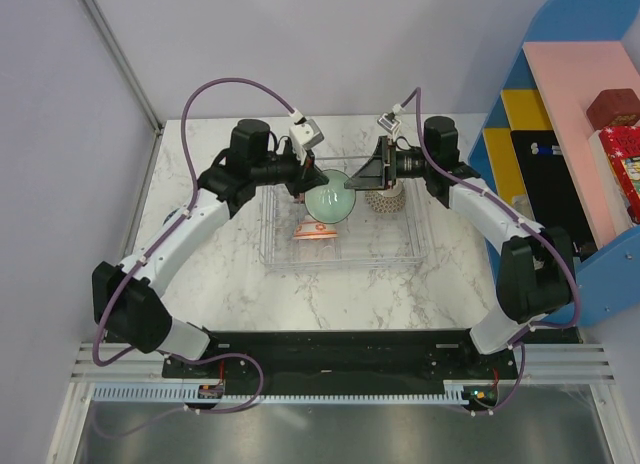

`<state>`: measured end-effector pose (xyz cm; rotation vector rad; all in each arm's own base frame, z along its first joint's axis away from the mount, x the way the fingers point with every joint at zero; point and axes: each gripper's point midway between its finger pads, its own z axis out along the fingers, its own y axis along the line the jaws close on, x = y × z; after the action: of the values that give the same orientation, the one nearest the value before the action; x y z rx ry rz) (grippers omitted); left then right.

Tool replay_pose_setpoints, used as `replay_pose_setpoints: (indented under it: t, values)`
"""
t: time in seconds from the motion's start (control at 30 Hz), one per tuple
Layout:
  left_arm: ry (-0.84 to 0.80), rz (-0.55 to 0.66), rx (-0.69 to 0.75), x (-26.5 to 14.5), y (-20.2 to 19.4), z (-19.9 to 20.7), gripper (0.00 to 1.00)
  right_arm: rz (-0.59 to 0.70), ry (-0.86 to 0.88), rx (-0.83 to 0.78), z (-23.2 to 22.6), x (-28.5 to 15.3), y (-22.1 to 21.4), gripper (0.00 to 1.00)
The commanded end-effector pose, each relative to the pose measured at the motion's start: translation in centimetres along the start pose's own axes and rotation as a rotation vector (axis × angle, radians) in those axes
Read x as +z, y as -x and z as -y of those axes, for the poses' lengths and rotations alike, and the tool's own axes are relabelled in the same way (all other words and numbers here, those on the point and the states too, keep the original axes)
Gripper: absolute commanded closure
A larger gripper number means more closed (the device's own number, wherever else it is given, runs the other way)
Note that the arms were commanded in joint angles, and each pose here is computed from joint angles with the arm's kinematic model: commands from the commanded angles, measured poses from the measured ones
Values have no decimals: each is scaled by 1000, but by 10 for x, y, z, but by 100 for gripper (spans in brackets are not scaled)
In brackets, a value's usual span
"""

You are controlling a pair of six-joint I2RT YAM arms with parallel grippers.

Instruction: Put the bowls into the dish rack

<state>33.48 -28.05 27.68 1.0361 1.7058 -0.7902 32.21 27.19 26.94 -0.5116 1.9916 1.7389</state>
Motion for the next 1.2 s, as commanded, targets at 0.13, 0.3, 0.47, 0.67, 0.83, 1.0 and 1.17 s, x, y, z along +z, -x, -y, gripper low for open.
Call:
replay_pose_setpoints:
  t: [0.13, 0.3, 0.47, 0.67, 0.83, 1.0, 1.17]
  values:
    - [37, 122, 84, -10, 42, 2, 98, -61, 80, -51, -16, 4, -12, 3]
    - [30, 122, 90, -8, 43, 3, 98, -106, 126, -65, -31, 10, -22, 5]
    - [32, 123, 92, -8, 45, 4, 98, -123, 146, -76, -37, 12, -25, 8]
    - [28, 120, 93, -8, 43, 5, 98, -135, 165, -94, -40, 10, -27, 26]
    - [19, 119, 94, -7, 42, 6, 98, -149, 189, -107, -43, 9, -29, 53]
    - [7, 110, 80, -3, 38, 7, 98, -141, 192, -132, -47, 8, -27, 100]
    - [9, 103, 77, -3, 35, 7, 41, -96, 150, -154, -46, 7, -21, 100]
